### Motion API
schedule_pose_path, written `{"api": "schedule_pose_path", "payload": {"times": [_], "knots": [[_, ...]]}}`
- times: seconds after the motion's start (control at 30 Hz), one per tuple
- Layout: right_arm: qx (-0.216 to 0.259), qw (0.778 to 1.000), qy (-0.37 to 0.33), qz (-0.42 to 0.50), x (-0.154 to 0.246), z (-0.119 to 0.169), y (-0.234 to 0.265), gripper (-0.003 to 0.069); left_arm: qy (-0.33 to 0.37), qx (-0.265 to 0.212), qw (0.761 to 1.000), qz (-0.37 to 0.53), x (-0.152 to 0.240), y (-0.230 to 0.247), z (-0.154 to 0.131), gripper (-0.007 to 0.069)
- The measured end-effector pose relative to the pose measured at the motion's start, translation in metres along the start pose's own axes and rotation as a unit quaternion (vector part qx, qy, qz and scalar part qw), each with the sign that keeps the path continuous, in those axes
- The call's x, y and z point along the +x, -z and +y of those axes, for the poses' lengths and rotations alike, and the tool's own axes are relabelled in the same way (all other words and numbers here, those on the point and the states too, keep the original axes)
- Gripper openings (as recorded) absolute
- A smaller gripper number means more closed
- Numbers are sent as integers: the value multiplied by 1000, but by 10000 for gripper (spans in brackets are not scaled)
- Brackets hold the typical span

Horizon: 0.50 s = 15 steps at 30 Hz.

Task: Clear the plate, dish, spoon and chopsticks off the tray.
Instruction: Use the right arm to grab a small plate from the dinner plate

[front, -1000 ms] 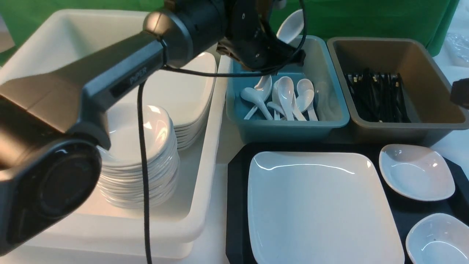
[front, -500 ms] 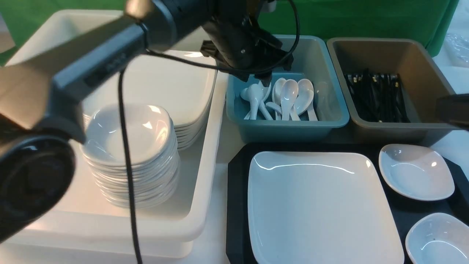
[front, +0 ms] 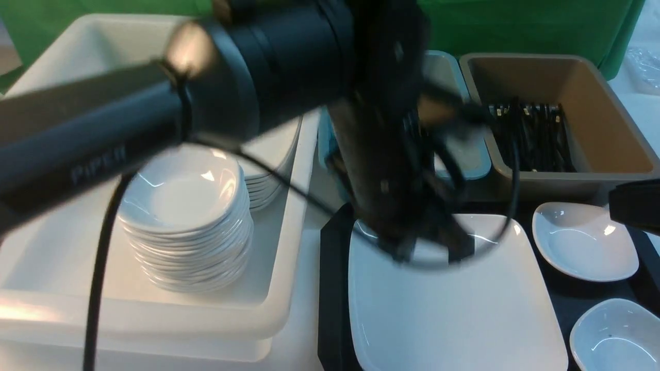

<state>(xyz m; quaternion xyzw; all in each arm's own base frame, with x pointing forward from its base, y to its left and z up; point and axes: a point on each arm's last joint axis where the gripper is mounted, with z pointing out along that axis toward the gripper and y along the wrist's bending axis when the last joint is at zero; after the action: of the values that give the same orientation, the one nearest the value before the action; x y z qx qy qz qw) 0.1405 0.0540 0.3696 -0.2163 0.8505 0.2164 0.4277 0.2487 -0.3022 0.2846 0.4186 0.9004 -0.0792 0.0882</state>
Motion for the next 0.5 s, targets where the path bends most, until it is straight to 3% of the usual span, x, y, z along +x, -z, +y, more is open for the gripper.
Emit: {"api": "schedule_pose_path", "payload": {"times": [0.27, 0.5], "knots": [[1, 1000, 3, 2, 2, 3, 4, 91, -86, 8, 991, 103, 39, -47, -33, 26], [40, 997, -48, 47, 10, -4, 5, 91, -49, -7, 997, 66, 33, -49, -32, 118]]}}
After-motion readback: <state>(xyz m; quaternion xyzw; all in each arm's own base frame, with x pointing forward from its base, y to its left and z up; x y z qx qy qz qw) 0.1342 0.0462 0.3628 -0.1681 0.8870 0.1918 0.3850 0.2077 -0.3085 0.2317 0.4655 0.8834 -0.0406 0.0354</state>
